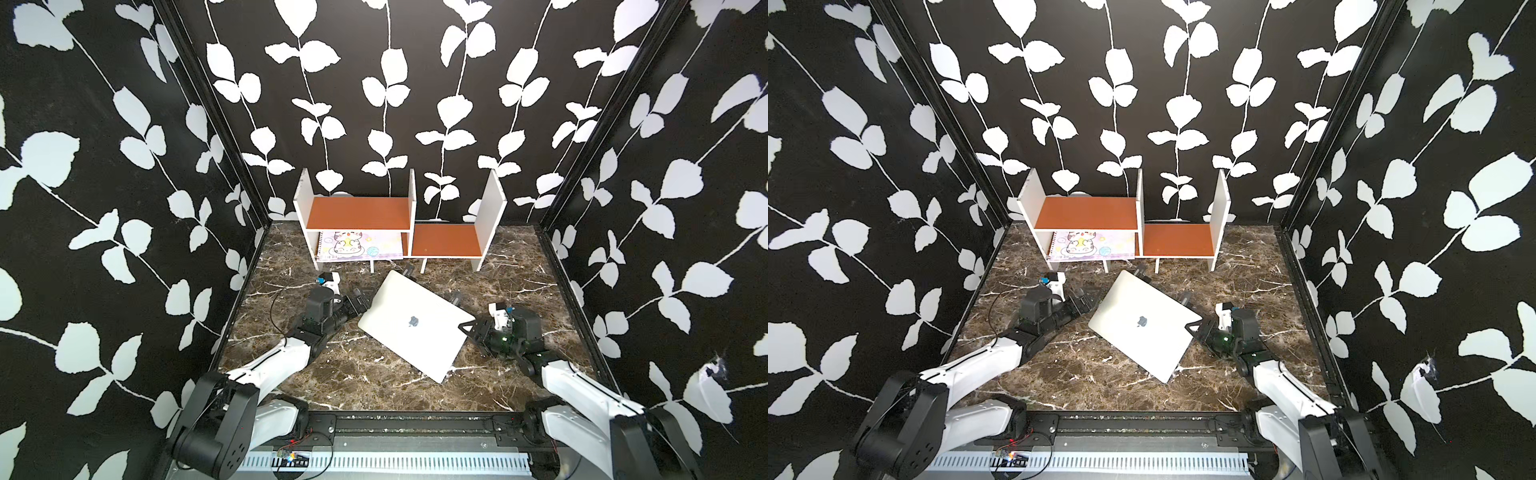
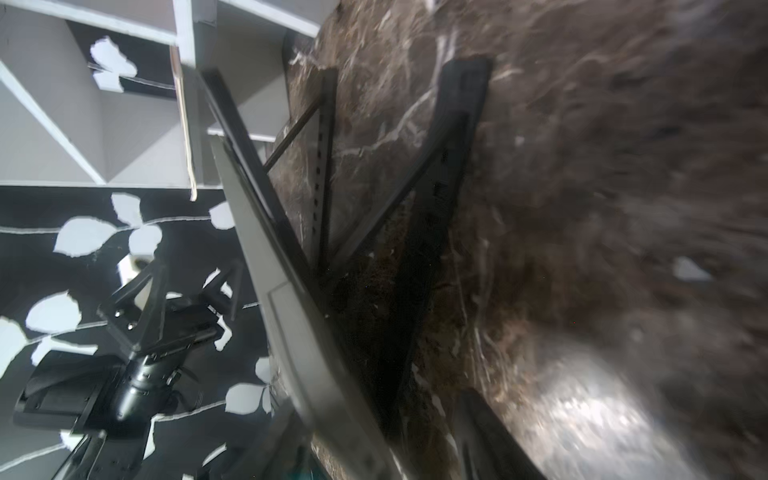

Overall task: Close the laptop lid and set it aside
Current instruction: Pick up the laptop from the computer stand.

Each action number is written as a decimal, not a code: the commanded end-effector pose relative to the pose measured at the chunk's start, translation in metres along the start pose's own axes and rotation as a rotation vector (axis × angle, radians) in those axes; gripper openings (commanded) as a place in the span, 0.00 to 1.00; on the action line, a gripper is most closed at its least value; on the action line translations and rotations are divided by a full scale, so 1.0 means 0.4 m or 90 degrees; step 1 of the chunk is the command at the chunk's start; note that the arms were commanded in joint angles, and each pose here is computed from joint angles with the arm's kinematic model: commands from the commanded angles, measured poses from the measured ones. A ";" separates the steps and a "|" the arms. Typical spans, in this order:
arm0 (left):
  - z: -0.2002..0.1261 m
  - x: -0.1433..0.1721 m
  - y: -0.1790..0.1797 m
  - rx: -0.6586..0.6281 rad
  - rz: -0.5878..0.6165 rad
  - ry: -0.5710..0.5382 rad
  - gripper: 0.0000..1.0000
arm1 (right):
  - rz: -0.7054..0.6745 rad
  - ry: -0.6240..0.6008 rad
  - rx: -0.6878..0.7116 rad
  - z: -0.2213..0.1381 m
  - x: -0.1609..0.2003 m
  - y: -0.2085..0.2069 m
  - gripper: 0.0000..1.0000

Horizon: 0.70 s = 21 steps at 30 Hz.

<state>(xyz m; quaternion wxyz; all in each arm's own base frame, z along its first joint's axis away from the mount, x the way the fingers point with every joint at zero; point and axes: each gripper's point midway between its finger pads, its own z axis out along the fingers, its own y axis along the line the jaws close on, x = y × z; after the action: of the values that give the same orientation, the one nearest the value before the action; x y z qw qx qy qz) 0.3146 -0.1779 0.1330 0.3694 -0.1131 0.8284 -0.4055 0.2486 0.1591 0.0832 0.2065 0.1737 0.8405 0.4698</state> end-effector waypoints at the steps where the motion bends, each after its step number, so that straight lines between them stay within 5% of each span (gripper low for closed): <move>1: -0.012 -0.033 -0.078 0.083 -0.011 -0.022 0.99 | -0.073 0.001 -0.097 0.015 -0.027 0.079 0.50; 21: -0.032 -0.051 -0.078 0.062 -0.012 -0.040 0.98 | -0.079 -0.011 -0.132 -0.033 -0.025 0.147 0.10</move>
<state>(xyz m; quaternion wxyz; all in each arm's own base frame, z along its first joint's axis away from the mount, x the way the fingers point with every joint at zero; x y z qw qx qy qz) 0.3145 -0.1826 0.1532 0.3762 -0.1199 0.8069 -0.4393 0.2483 0.1804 0.1279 0.2500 0.0679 0.8018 0.5386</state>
